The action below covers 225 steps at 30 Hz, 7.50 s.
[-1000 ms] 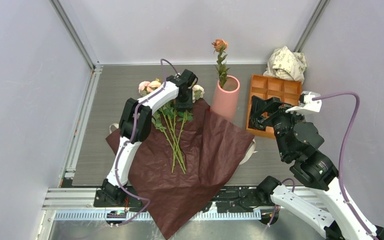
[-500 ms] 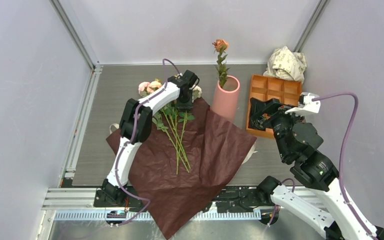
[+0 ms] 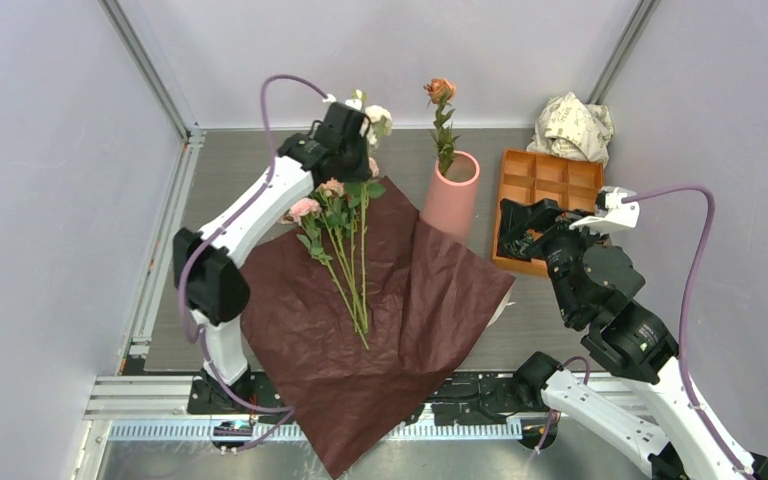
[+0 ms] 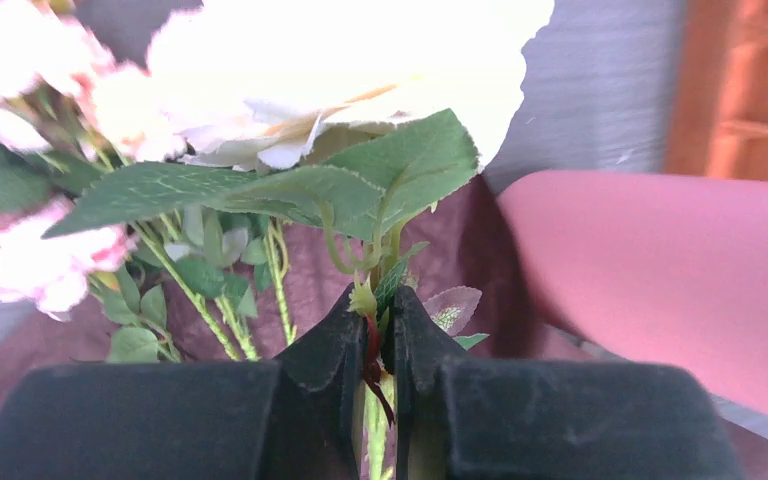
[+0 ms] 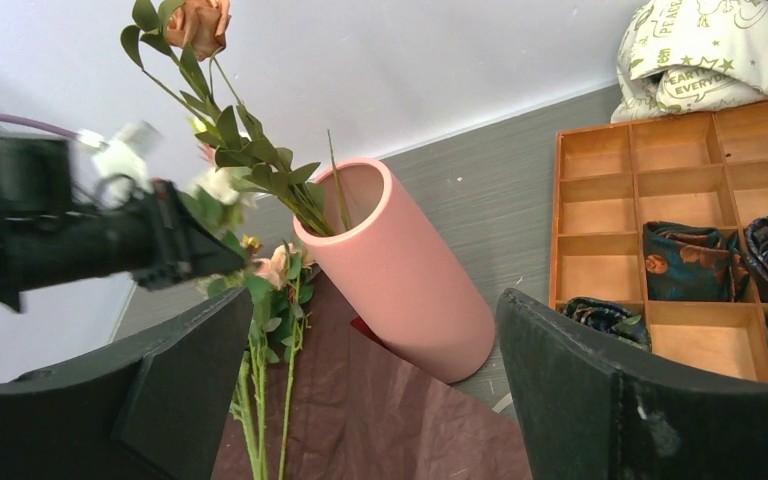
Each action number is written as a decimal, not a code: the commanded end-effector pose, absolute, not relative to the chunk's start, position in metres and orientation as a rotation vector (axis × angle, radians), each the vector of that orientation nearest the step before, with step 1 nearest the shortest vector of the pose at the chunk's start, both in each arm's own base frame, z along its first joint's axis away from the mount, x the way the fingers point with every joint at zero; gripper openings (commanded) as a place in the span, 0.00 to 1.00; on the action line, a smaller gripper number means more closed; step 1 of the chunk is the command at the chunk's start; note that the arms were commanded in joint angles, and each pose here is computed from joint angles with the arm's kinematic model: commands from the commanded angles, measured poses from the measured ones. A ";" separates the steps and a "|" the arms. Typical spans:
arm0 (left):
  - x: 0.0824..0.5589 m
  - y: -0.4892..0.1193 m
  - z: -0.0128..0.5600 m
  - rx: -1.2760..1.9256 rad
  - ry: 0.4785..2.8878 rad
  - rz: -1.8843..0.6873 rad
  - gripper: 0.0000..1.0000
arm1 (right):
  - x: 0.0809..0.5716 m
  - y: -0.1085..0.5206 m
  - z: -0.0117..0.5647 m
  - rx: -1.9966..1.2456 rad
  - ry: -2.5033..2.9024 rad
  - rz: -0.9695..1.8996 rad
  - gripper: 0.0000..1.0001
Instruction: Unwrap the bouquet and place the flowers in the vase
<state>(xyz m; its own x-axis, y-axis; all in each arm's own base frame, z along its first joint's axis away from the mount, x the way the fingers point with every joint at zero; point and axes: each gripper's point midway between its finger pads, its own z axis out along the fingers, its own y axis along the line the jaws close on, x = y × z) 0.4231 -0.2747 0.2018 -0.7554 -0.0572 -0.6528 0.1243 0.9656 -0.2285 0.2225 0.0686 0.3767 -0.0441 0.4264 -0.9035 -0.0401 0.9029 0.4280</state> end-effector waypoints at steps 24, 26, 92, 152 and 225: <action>0.237 -0.313 0.649 0.412 0.911 -0.980 0.09 | 0.201 0.032 0.384 0.416 1.514 0.356 0.97; 0.232 -0.322 0.661 0.430 0.856 -0.966 0.09 | 0.199 0.030 0.383 0.421 1.513 0.354 0.97; 0.275 -0.287 0.571 0.175 1.148 -0.778 0.81 | 0.216 0.086 0.422 0.218 1.508 0.509 0.99; 0.189 -0.027 0.451 -0.270 1.449 -0.291 0.83 | 0.337 0.477 0.059 -0.619 2.561 0.332 0.61; 0.226 -0.128 0.428 -0.147 1.605 -0.461 0.83 | 0.282 0.153 0.619 0.000 0.985 -0.042 0.01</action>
<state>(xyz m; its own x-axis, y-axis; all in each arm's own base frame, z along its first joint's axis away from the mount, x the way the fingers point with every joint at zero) 0.2206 -0.1116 0.4054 -0.1234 -0.2848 -0.9506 0.1340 0.9444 -0.3003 0.2703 0.1665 0.6155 0.5059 0.0849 -0.8584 -0.1187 0.9925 0.0281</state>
